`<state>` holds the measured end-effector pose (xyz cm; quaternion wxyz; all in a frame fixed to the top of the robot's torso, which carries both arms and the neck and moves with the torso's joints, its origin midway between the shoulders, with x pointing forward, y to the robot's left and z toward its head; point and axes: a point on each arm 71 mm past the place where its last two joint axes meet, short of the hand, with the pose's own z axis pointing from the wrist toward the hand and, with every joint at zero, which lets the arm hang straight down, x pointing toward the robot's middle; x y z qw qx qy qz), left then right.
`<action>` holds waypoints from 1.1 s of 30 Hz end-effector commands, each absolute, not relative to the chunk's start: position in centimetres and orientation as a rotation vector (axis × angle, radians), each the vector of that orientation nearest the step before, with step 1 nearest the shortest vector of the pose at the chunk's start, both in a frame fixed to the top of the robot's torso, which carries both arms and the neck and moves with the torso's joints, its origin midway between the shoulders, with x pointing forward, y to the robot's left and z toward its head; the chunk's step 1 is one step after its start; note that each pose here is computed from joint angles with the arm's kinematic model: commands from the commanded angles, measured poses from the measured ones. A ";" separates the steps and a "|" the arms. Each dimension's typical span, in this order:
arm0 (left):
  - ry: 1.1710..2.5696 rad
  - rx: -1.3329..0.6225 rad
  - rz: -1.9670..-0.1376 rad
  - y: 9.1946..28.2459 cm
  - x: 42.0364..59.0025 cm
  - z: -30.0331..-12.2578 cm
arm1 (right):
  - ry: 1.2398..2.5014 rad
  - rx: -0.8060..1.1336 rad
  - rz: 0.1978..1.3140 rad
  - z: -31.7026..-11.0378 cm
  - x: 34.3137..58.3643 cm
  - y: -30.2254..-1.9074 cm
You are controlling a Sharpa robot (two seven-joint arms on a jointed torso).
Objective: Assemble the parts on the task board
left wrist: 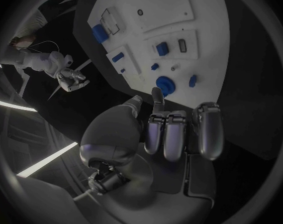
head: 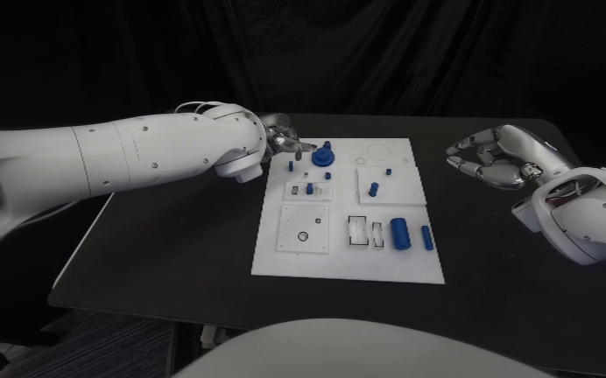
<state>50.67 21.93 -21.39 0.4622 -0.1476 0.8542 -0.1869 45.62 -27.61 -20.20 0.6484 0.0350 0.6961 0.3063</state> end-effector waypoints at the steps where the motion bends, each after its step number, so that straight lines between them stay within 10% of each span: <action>1: 2.118 -0.328 -0.459 22.2 51.2 -20.2 | 1.599 0.091 0.685 -20.4 45.6 -27.5; 33: 2.302 -0.307 -0.188 23.8 55.6 -23.1 | 1.601 0.087 0.715 -20.4 45.3 -27.1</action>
